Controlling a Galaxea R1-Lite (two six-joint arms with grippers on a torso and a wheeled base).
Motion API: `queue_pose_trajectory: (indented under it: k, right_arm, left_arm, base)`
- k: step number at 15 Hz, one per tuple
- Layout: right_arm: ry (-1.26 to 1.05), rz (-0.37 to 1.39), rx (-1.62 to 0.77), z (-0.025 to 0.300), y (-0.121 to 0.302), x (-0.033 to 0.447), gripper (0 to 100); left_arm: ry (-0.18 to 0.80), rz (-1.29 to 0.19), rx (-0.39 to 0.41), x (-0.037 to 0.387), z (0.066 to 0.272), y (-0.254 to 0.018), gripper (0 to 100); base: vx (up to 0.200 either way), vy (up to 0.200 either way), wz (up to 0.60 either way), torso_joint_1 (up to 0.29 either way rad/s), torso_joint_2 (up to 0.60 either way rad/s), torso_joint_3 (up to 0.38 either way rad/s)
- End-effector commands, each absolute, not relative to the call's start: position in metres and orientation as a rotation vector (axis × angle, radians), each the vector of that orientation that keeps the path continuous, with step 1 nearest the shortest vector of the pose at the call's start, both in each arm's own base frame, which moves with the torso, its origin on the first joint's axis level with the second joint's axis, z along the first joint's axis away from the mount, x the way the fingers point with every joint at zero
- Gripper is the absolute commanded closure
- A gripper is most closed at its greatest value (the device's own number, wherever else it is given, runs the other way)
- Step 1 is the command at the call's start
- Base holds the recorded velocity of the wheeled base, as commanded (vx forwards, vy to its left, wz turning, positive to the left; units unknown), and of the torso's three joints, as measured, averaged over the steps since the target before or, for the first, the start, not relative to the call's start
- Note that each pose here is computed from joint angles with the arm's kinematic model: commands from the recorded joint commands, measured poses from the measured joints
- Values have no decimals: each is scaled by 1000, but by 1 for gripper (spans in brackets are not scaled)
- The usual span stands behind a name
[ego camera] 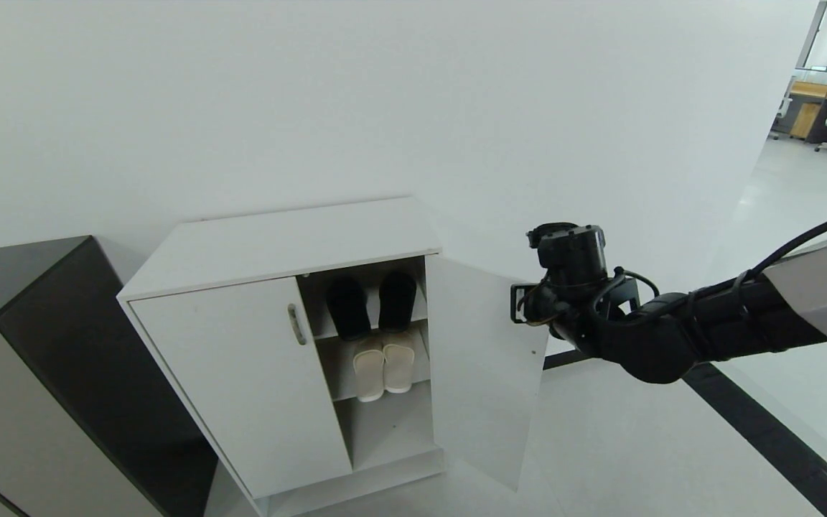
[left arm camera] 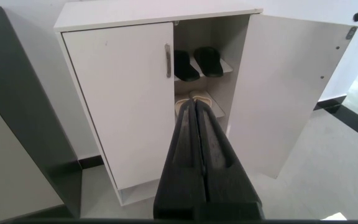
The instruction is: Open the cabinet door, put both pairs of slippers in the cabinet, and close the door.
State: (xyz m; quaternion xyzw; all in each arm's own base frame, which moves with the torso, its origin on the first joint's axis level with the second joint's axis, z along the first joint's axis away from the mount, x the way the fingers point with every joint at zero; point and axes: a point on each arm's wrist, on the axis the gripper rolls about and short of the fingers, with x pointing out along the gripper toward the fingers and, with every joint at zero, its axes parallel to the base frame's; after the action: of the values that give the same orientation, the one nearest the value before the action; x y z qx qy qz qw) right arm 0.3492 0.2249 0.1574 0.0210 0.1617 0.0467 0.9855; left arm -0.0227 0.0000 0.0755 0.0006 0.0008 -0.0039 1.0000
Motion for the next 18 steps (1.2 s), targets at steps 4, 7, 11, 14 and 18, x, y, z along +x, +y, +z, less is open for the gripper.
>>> queue_pose_trajectory:
  k: [4, 7, 11, 14, 18]
  right_arm:
    - [272, 13, 94, 159, 193, 392, 100]
    - [278, -30, 96, 146, 182, 414, 100]
    - [294, -49, 90, 128, 181, 430, 100]
    - [299, -49, 88, 121, 183, 435, 100]
    - [311, -45, 83, 116, 186, 434, 100]
  left_arm:
    - [3, -8, 2, -23, 76, 0, 100]
    - [3, -8, 2, -23, 76, 0, 100]
    - [3, -8, 2, -23, 76, 0, 100]
    - [3, -8, 2, -23, 76, 0, 100]
    - [3, -8, 2, -23, 76, 0, 100]
  base:
    - [0, 0, 0, 0, 0, 0]
    - [0, 0, 0, 0, 0, 0]
    - [0, 0, 0, 0, 0, 0]
    - [0, 0, 0, 0, 0, 0]
    - [0, 0, 0, 0, 0, 0]
